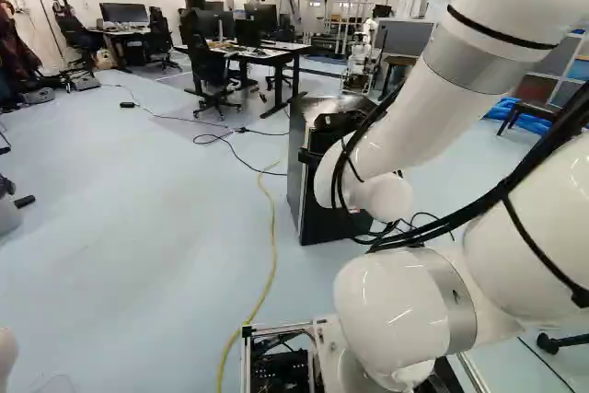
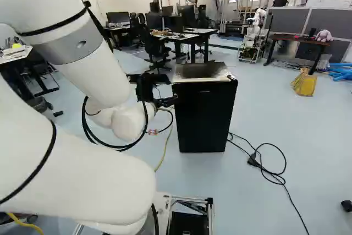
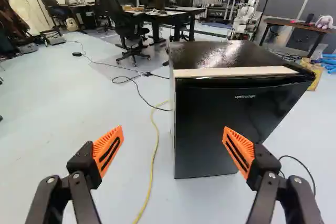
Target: Grab a drink from the fridge
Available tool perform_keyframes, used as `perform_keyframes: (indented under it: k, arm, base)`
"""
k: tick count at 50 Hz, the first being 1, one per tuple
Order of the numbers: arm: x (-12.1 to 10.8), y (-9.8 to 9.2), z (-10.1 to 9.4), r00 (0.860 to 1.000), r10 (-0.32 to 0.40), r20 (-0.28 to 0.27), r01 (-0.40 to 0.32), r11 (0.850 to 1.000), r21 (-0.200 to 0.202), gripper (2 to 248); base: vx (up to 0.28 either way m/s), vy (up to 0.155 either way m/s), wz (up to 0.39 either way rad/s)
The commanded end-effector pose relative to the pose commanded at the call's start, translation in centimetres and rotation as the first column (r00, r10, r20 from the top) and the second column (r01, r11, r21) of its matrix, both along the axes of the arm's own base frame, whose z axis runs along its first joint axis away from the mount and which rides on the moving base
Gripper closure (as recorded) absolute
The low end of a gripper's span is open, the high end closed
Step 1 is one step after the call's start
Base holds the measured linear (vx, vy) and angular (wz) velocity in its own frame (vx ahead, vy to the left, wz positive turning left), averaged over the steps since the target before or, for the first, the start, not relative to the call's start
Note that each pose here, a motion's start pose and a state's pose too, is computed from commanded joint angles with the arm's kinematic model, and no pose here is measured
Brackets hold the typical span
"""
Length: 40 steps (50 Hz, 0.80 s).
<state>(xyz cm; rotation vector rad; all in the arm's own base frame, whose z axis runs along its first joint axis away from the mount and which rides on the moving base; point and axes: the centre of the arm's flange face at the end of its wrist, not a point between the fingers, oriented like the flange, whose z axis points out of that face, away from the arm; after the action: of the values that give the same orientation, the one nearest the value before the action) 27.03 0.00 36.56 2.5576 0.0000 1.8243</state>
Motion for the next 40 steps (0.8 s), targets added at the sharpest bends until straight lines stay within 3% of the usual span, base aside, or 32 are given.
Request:
perform_keyframes:
  k: [15,40]
  arm:
    - [0.0,0.05,0.0,1.0,0.002,0.0,-0.002,1.0,0.0,3]
    - [0.14,0.27,0.02,1.0,0.005,-0.001,-0.005,1.0,0.003,3]
  base:
    - [0.04,0.062,-0.007]
    - [0.0,0.001,-0.001]
